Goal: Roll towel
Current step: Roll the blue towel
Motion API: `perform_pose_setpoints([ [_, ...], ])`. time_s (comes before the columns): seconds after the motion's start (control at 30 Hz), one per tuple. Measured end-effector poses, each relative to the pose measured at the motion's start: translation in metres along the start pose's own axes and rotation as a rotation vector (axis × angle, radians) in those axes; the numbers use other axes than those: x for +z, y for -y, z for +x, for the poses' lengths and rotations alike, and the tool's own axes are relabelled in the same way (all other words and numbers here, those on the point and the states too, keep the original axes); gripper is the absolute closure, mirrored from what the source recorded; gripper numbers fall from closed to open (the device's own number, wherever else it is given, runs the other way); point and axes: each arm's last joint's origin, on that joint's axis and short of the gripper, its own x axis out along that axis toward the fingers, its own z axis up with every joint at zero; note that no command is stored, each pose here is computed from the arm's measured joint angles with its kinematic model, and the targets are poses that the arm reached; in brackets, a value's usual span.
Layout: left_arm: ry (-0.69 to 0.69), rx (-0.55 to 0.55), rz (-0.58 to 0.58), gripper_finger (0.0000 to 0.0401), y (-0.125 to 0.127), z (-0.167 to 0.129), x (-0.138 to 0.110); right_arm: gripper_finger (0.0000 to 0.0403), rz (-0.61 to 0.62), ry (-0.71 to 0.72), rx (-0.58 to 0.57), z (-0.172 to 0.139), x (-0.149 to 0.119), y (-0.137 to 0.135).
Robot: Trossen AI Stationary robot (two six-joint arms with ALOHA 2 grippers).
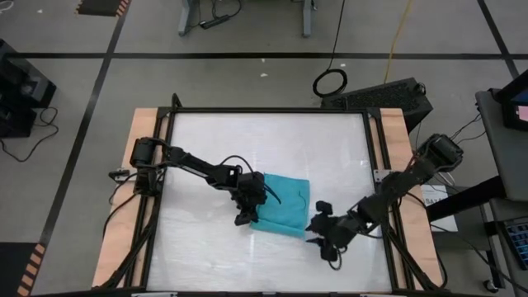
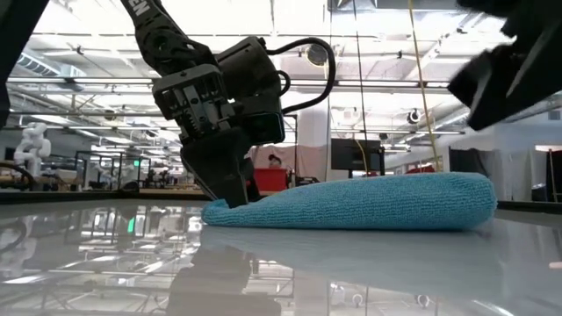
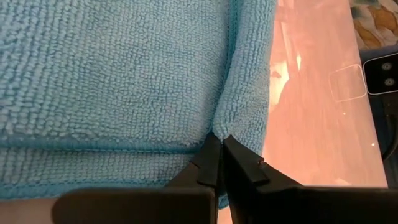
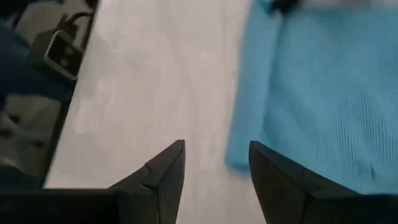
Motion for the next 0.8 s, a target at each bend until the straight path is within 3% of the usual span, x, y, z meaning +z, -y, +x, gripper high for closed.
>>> perform_pose_setpoints([
  [0.17, 0.001, 0.004, -0.019, 0.0386, 0.0, 0.0, 0.0, 0.0234, -0.205, 0.024, 0.004, 0.016, -0.002, -0.008],
  [0.37, 0.001, 0.009, -0.023, 0.0386, 0.0, 0.0, 0.0, 0.0234, -0.333, -0.013, -0.04, 0.038, 0.002, -0.008],
  [0.6, -0.005, 0.012, -0.029, 0.0386, -0.001, 0.0, -0.001, 0.0234, -0.354, -0.088, -0.104, 0.061, -0.003, 0.005],
  [0.8, -0.009, 0.014, -0.032, 0.0386, -0.001, 0.0, -0.001, 0.0234, -0.28, -0.156, -0.153, 0.071, -0.012, 0.012],
])
